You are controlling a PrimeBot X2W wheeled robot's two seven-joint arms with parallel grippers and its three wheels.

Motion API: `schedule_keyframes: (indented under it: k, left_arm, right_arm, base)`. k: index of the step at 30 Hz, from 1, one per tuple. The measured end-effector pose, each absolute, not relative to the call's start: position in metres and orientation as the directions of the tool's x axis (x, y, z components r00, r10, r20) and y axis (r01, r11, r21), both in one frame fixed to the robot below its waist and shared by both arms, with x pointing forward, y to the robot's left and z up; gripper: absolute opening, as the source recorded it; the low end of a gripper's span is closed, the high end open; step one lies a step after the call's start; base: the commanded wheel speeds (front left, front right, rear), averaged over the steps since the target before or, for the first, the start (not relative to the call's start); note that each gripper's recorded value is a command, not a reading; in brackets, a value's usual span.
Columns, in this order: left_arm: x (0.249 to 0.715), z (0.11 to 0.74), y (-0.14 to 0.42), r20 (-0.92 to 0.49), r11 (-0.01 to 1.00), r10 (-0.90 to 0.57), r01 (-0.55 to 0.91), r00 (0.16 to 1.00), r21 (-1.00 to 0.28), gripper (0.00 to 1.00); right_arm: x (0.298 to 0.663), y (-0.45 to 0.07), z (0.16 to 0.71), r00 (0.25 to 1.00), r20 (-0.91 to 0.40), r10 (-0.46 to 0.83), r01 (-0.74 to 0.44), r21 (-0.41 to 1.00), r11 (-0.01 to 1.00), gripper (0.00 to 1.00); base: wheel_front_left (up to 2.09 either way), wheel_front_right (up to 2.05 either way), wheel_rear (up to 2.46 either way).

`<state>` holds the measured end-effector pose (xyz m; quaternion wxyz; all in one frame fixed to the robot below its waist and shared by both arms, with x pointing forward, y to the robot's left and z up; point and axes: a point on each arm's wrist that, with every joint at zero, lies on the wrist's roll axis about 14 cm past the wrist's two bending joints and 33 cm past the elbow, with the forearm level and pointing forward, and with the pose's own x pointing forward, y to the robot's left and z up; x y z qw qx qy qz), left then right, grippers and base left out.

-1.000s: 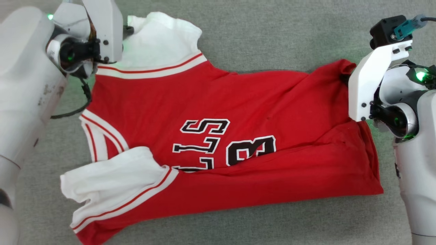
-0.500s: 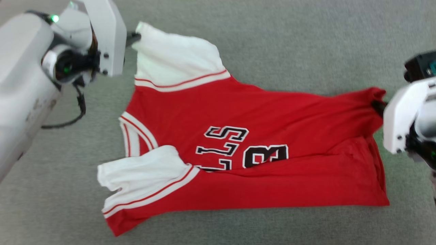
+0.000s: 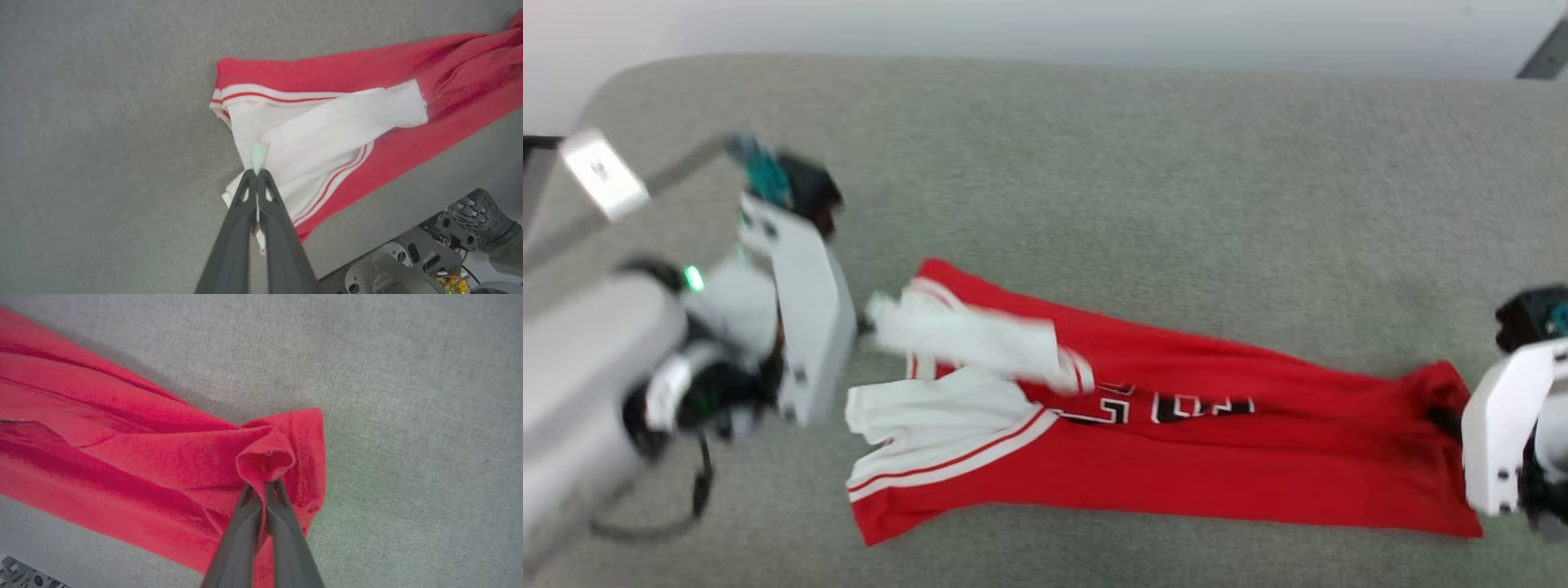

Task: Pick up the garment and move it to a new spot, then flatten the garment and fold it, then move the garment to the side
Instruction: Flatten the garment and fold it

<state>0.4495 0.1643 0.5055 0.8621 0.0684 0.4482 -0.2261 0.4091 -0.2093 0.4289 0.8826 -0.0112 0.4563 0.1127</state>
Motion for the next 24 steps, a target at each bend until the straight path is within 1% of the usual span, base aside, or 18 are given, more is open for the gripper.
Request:
schedule_keyframes:
  k: [3,5,7,11,15,16,17,18,19,21,22,24]
  left_arm:
    - [0.419,0.494,0.166,-0.83,0.898,-0.329,0.42,0.451,-0.128,0.0]
    - [0.407,0.485,0.169,-0.845,0.908,-0.319,0.394,0.429,-0.142,0.0]
    - [0.396,0.473,0.17,-0.861,0.914,-0.319,0.369,0.395,-0.169,0.0]
    - [0.386,0.448,0.167,-0.885,0.92,-0.325,0.327,0.334,-0.215,0.0]
    - [0.387,0.431,0.164,-0.887,0.921,-0.336,0.307,0.316,-0.24,0.01]
    - [0.388,0.429,0.165,-0.889,0.924,-0.331,0.298,0.316,-0.239,0.11]
    - [0.389,0.428,0.165,-0.887,0.924,-0.333,0.297,0.319,-0.24,0.33]
    - [0.393,0.429,0.165,-0.88,0.925,-0.335,0.296,0.336,-0.239,0.76]
    - [0.396,0.43,0.165,-0.873,0.925,-0.339,0.295,0.351,-0.241,1.0]
    - [0.397,0.432,0.165,-0.87,0.925,-0.339,0.293,0.357,-0.24,1.0]
    - [0.398,0.434,0.166,-0.866,0.926,-0.34,0.293,0.367,-0.239,1.0]
    - [0.399,0.439,0.166,-0.855,0.926,-0.347,0.286,0.385,-0.247,1.0]
  right_arm:
    - [0.397,-0.202,0.42,0.517,-0.831,0.206,-0.221,0.103,0.97,0.0]
    - [0.396,-0.196,0.419,0.511,-0.831,0.22,-0.227,0.116,0.967,0.0]
    - [0.393,-0.194,0.415,0.489,-0.844,0.222,-0.228,0.122,0.966,0.0]
    - [0.388,-0.192,0.408,0.46,-0.859,0.225,-0.22,0.135,0.966,0.0]
    - [0.388,-0.192,0.407,0.448,-0.866,0.223,-0.216,0.137,0.967,0.0]
    - [0.388,-0.192,0.408,0.451,-0.864,0.223,-0.213,0.138,0.967,0.0]
    - [0.389,-0.192,0.409,0.455,-0.862,0.223,-0.213,0.138,0.967,0.0]
    - [0.39,-0.192,0.41,0.458,-0.861,0.223,-0.212,0.138,0.968,0.01]
    - [0.391,-0.192,0.412,0.462,-0.858,0.223,-0.211,0.138,0.968,0.15]
    - [0.391,-0.191,0.414,0.47,-0.853,0.226,-0.21,0.141,0.968,0.53]
    - [0.39,-0.191,0.416,0.469,-0.854,0.225,-0.211,0.139,0.968,1.0]
    - [0.389,-0.193,0.419,0.471,-0.853,0.227,-0.209,0.142,0.968,1.0]
  base:
    - [0.0,0.0,0.0]
    - [0.0,0.0,0.0]
    - [0.0,0.0,0.0]
    - [0.0,0.0,0.0]
    - [0.0,0.0,0.0]
    - [0.0,0.0,0.0]
    - [0.0,0.0,0.0]
    - [0.0,0.0,0.0]
    - [0.0,0.0,0.0]
    - [0.0,0.0,0.0]
    - [0.0,0.0,0.0]
    - [0.0,0.0,0.0]
